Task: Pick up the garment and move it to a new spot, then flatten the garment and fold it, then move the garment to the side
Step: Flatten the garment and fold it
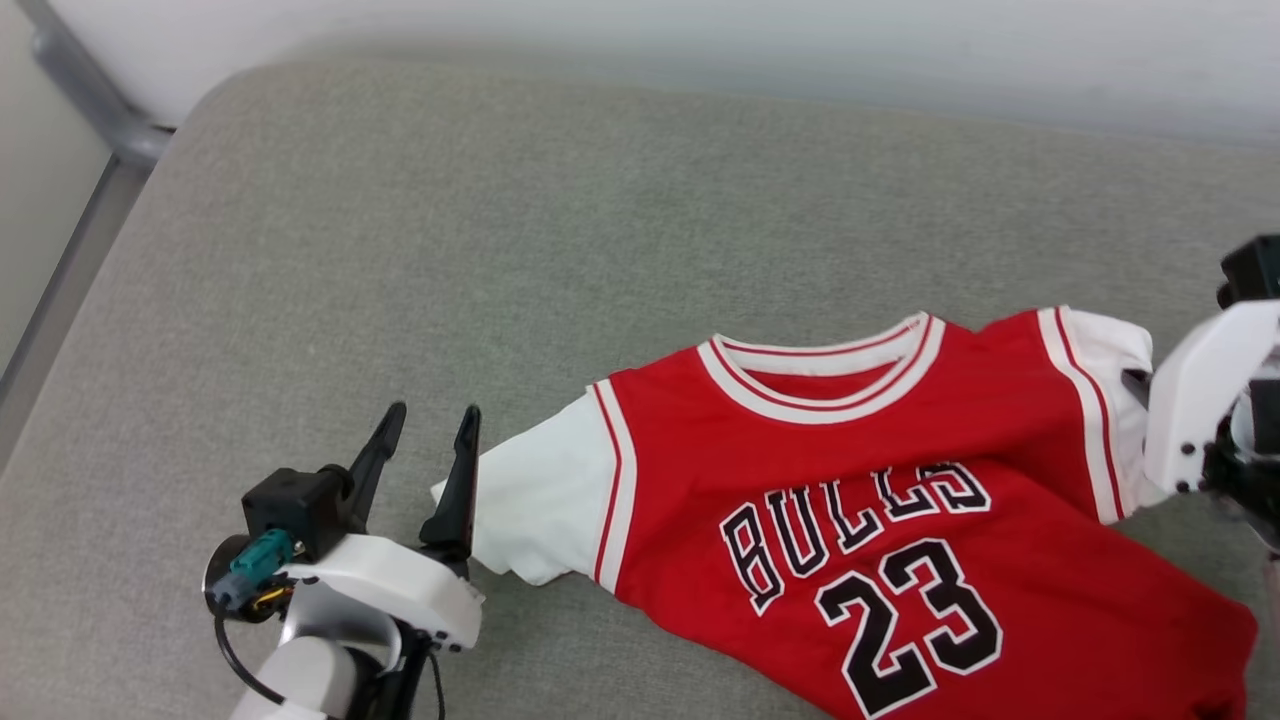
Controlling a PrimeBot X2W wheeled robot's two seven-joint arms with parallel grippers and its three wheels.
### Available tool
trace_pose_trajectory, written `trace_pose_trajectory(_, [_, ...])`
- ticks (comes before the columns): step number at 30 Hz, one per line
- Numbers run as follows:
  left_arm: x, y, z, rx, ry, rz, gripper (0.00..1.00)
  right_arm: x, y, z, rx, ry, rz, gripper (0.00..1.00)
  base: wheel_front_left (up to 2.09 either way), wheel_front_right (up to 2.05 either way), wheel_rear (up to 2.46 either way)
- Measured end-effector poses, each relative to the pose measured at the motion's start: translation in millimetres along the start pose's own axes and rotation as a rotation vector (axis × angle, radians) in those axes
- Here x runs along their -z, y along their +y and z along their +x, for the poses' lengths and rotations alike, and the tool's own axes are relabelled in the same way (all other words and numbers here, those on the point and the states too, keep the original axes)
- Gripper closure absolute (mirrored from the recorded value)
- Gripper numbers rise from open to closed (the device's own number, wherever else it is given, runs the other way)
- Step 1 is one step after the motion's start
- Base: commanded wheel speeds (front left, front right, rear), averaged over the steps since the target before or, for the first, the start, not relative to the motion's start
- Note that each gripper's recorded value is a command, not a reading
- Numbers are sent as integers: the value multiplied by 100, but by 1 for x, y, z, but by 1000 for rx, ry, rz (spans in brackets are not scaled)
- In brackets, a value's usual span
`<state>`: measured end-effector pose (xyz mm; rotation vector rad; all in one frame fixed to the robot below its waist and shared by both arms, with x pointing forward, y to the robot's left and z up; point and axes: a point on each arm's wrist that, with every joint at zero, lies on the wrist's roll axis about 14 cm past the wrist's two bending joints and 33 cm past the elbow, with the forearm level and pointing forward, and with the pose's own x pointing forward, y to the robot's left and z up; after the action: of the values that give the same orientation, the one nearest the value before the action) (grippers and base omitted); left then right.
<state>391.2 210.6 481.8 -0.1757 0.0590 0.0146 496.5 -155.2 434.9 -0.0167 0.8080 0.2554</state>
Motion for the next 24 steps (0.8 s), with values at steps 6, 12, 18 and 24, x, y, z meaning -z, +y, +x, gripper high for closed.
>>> trace_pose_trajectory(6, [23, 9, -6, 26, 203, -33, 0, 29, -23, -33, 68, -3, 59, 100, 0, 0, 0])
trace_pose_trajectory(12, [50, 11, -12, 87, 488, -57, 0, 61, -27, -56, 88, 7, 133, 100, 0, 0, 0])
trace_pose_trajectory(18, [63, 6, -1, 147, 670, -63, 0, 71, -27, -61, 90, 7, 173, 100, 0, 0, 0])
trace_pose_trajectory(24, [83, 2, 14, 174, 785, -65, 0, 83, -30, -54, 93, 28, 202, 100, 0, 0, 0])
